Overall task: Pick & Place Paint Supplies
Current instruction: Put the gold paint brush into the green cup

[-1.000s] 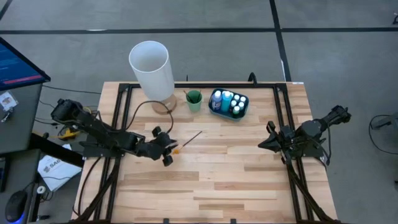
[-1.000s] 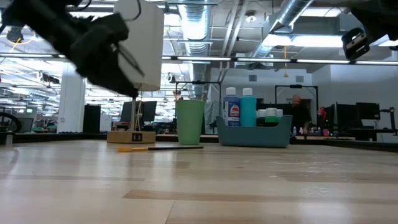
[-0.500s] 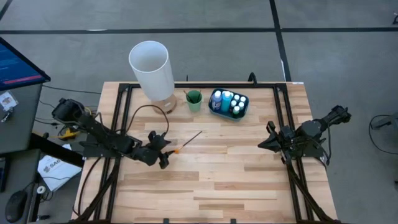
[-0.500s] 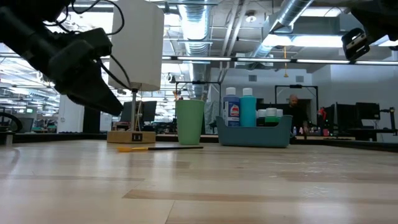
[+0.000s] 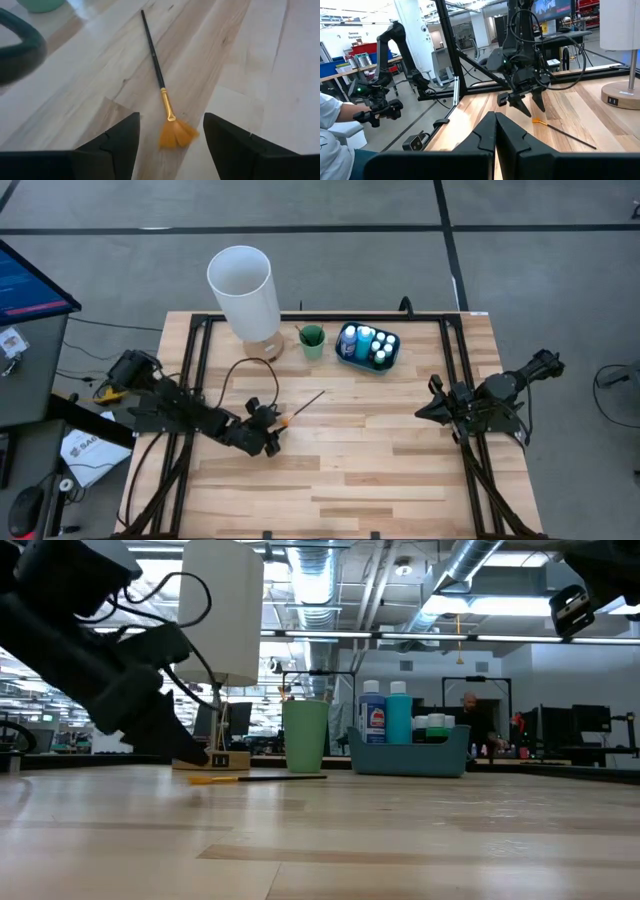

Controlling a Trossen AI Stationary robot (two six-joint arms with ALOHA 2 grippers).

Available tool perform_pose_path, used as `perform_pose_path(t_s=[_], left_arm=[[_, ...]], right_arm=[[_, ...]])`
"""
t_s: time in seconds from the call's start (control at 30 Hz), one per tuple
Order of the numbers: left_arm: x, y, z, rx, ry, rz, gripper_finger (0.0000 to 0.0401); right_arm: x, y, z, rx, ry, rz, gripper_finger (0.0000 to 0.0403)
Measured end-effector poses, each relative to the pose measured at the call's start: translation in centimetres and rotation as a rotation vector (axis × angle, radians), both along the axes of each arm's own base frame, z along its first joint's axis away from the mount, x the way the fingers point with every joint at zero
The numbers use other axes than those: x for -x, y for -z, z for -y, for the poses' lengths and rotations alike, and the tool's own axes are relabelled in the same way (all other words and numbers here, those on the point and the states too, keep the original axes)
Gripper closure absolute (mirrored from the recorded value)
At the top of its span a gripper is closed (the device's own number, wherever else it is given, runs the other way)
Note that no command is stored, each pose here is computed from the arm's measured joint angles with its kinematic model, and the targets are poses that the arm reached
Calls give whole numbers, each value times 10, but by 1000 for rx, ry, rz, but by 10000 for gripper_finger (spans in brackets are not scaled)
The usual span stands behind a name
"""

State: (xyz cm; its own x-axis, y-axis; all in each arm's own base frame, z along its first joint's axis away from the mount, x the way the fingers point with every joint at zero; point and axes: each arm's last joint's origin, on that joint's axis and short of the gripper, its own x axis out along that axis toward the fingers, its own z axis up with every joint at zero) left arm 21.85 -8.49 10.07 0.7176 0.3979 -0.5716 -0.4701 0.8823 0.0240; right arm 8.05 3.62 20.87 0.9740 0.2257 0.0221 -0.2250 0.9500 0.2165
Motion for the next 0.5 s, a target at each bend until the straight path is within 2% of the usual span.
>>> perform_pose_path(t_s=[0.5], left_arm=[[-13,28,6,-24,-47,-31,201]], right_arm=[[0,0,0,1,0,-2,403]])
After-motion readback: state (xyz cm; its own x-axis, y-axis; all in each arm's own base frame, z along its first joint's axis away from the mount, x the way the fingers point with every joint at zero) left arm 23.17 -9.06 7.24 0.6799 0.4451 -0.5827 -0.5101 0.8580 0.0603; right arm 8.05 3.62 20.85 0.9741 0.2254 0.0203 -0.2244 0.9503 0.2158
